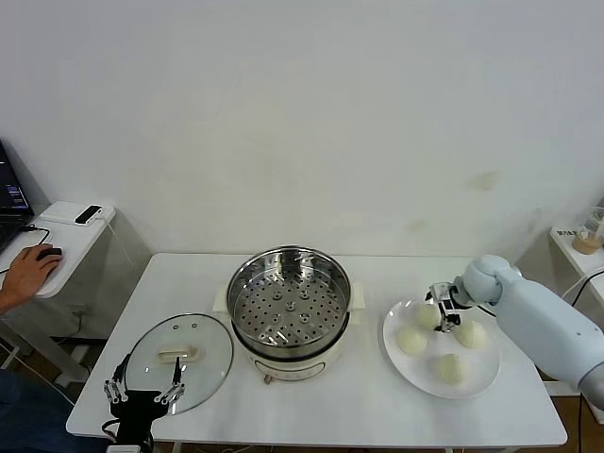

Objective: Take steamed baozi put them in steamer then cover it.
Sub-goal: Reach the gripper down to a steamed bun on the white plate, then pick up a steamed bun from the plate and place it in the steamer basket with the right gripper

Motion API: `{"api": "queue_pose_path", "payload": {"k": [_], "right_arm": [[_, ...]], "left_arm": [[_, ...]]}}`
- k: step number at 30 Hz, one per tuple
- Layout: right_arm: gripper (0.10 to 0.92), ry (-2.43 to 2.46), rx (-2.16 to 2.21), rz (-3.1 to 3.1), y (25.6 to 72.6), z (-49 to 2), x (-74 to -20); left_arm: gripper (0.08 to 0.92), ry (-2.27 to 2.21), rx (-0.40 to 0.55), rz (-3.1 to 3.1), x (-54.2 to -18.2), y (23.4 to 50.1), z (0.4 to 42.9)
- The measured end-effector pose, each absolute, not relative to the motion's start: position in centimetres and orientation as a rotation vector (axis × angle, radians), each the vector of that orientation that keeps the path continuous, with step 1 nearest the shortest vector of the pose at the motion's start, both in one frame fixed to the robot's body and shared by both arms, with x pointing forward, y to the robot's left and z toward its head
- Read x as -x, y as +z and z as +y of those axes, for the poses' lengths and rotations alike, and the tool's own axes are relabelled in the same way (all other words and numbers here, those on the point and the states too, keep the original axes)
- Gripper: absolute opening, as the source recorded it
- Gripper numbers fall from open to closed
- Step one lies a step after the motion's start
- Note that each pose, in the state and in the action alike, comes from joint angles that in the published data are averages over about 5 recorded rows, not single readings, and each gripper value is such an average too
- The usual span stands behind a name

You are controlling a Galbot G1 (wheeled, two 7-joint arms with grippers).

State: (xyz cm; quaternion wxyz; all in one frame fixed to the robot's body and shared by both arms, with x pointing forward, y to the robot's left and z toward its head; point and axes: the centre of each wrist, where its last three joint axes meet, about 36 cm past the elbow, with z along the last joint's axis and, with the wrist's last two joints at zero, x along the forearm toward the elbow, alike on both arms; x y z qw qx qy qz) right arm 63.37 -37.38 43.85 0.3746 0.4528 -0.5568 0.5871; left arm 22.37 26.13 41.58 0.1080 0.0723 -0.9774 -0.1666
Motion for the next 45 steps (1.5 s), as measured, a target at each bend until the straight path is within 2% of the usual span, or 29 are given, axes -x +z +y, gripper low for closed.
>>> {"api": "queue_pose_path", "payload": {"k": [4,10,18,26,35,45], "right_arm": [[0.659,1.501,-1.162,-1.417,44.0,-37.3,-63.5],[0.606,1.498,-1.174,-1.401,44.6,-37.2,-63.6],[0.594,1.511,-1.189,-1.400,47.2,-37.6,-63.4],[0.602,1.550,-1.213,-1.455,52.3,-37.1,-63.2],[0.602,1.631,-1.297,-1.554,59.0,-33.4,-64.2],[0.602,1.780,-1.472,-1.578,65.0,-25.3,-65.6]], "left_arm": [[0.823,-0.489,-0.214,-2.878,-22.4,41.7,26.1],[0.823,-0.489,-0.214,-2.879,-22.4,41.7,26.0],[0.823,-0.489,-0.208,-2.878,-22.4,41.6,26.0],[0.823,-0.486,-0.199,-2.880,-22.6,41.6,26.0],[0.823,-0.487,-0.188,-2.875,-22.8,41.3,26.3],[0.823,-0.486,-0.188,-2.871,-23.3,41.0,26.9]]}}
